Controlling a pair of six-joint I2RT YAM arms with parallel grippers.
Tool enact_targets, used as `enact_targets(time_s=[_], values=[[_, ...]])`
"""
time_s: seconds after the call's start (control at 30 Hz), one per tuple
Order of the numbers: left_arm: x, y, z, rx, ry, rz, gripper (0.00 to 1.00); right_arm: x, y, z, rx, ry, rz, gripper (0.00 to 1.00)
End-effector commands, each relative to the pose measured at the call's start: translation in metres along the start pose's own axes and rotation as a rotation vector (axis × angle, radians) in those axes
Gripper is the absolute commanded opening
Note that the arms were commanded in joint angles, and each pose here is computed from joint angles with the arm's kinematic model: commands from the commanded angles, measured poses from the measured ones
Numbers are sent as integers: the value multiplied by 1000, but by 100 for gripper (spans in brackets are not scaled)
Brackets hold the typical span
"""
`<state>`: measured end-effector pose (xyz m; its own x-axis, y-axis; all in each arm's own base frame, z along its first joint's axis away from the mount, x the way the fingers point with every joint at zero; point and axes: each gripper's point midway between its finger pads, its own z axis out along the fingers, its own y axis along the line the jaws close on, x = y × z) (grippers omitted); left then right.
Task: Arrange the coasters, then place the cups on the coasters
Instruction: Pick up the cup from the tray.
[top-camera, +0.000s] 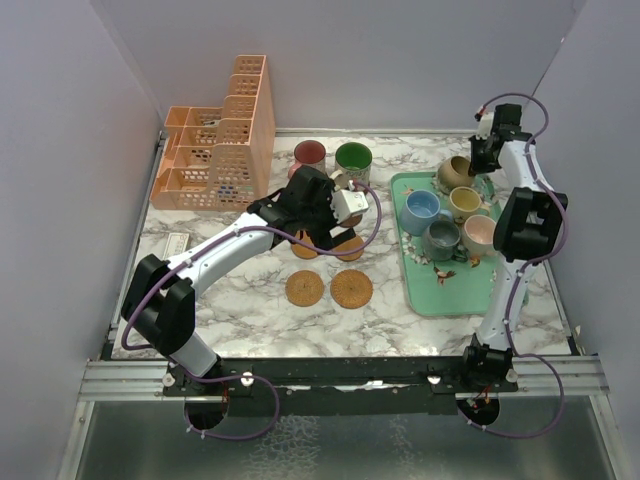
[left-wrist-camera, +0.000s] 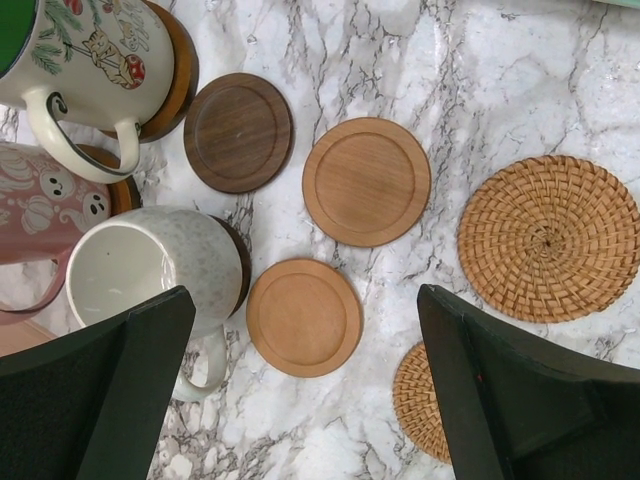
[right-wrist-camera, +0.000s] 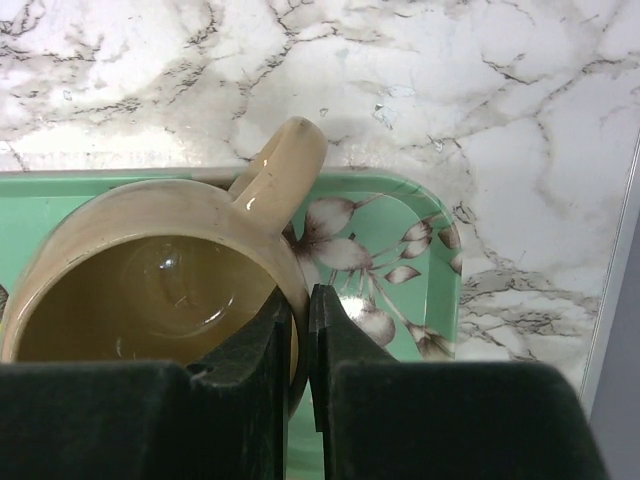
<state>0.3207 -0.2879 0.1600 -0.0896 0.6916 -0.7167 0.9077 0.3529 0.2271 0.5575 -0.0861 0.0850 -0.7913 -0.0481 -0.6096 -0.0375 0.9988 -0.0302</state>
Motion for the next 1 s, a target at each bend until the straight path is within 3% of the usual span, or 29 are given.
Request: enact_targets(time_s=[0.0, 0.13, 0.5, 0.73, 0.97], values=[[-10, 13, -12, -70, -34, 1, 99, -31, 12, -10, -55, -78, -63, 6], [-11, 20, -15, -92, -32, 4, 99, -48, 13, -23, -64, -125, -103, 1], [-28, 43, -28, -121, -90, -50, 99, -105, 37, -86, -173, -318, -283, 1], [-48, 65, -50, -84, -208, -151, 99, -120, 106, -158, -379, -476, -546, 1], [-67, 65, -67, 43, -331, -142, 98, -83, 194, -222, -661, -591, -850, 1]])
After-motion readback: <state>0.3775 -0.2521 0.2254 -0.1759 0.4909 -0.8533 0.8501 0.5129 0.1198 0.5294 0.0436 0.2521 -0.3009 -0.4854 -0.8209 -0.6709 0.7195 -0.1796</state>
